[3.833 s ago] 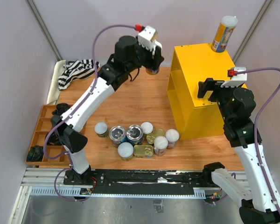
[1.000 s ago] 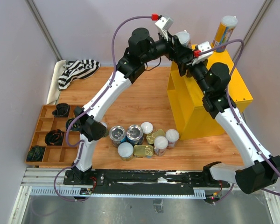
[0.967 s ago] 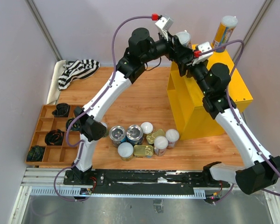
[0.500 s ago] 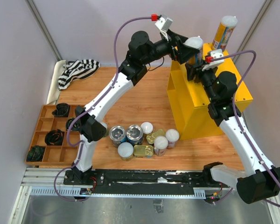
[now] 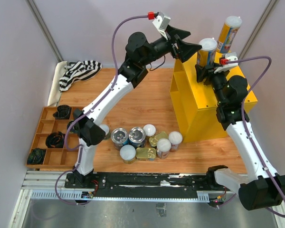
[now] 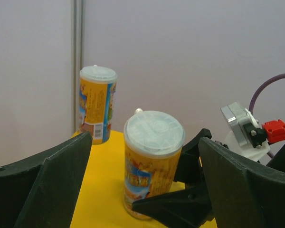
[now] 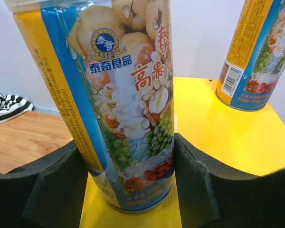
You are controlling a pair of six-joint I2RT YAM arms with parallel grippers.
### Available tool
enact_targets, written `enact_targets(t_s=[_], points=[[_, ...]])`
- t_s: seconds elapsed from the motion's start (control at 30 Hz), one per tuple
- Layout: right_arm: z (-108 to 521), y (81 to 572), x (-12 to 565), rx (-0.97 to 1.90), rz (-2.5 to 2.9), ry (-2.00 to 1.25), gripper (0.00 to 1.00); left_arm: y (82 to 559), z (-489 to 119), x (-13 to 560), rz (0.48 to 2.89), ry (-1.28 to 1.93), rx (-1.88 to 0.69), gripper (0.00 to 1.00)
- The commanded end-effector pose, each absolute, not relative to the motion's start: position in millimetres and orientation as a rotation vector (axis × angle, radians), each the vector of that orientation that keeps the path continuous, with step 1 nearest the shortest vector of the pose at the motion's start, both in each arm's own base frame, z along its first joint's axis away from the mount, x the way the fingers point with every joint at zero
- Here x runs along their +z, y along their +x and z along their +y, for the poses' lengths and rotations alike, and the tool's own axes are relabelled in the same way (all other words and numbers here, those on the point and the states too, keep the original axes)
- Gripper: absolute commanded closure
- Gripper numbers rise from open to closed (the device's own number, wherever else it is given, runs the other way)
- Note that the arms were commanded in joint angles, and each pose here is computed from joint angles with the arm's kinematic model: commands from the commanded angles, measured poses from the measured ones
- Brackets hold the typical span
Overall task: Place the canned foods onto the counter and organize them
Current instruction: Place the canned food on the counter.
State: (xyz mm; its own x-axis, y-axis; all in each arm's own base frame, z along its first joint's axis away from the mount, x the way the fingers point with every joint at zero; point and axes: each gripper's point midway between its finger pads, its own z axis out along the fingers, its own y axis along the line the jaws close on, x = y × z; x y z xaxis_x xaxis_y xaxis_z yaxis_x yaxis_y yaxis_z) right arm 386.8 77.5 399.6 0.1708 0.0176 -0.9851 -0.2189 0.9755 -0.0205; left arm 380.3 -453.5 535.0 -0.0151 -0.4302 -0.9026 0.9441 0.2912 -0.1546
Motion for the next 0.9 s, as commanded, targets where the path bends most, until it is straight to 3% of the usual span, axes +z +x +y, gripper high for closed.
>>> enact_targets(t_s=[0.0, 0.17, 0.3, 0.43, 0.53, 0.57, 0.87], points=[[71, 391, 371, 0.195, 1.492, -0.161, 0.99, 375, -418, 567, 1.005, 0.565, -1.089, 0.0], [74, 395, 358, 0.227, 1.567, -0.199, 0.99, 383, -383, 548, 1.03, 0.487, -1.035, 0.0], [78, 396, 348, 0.302, 1.576, -0.258, 0.87, 390, -369, 527, 1.067, 0.456, -1.007, 0.0], [80, 396, 337, 0.343, 1.605, -0.327, 0.6, 396, -357, 508, 1.108, 0.427, -0.929, 0.0], [79, 396, 331, 0.33, 1.622, -0.342, 0.09, 399, -348, 493, 1.132, 0.408, -0.873, 0.0], [77, 395, 332, 0.323, 1.626, -0.338, 0.0, 399, -345, 490, 1.136, 0.405, -0.857, 0.0], [34, 368, 362, 0.194, 1.665, -0.013, 0.02, 403, -320, 455, 1.208, 0.387, -0.803, 0.0]])
